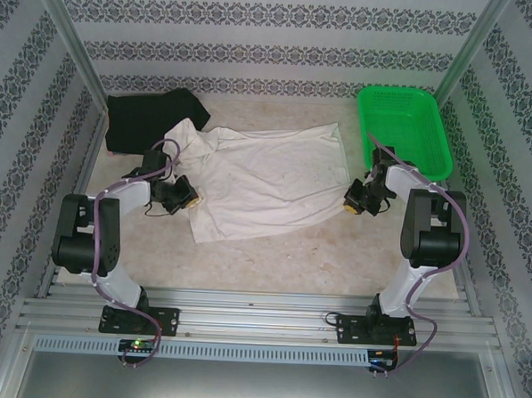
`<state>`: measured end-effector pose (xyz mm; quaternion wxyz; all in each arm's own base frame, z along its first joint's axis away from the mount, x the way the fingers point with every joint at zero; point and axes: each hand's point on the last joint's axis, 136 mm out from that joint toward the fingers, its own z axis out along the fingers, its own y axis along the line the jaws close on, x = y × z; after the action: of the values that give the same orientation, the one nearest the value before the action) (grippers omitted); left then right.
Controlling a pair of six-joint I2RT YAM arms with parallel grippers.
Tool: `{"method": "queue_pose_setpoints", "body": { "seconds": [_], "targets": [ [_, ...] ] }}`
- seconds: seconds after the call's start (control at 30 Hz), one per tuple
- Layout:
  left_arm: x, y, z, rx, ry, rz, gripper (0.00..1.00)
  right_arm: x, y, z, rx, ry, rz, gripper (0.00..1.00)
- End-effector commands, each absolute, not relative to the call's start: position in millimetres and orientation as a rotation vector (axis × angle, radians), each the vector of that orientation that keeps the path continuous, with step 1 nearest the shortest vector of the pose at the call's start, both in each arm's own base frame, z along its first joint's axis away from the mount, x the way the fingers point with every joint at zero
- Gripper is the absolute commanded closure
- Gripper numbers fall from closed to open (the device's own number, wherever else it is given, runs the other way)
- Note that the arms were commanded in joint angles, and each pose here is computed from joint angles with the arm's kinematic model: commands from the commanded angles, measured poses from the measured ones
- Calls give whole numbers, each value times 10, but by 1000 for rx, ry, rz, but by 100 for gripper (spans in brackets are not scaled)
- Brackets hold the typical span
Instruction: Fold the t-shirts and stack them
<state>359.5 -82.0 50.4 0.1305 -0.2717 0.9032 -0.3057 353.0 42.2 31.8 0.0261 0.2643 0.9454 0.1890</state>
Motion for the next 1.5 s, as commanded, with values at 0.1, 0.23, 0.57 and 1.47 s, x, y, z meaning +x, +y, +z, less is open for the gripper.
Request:
{"method": "queue_pose_setpoints", "body": {
  "seconds": [0.1,0.23,0.57,1.47],
  "targets": [
    [3474,-733,864,-772,2561,-910,100,3630,340,587,808,2832,631,74],
    [3432,-678,1284,-753,2478,-898,100,3642,292,693,831,2798,653,56],
    [3210,-629,1930,-741,2339,-904,100,3441,278,512,934,2858,644,54],
    [2944,-484,2604,-660,2213,-798,100,3218,359,951,896,2827,651,100]
  ]
}}
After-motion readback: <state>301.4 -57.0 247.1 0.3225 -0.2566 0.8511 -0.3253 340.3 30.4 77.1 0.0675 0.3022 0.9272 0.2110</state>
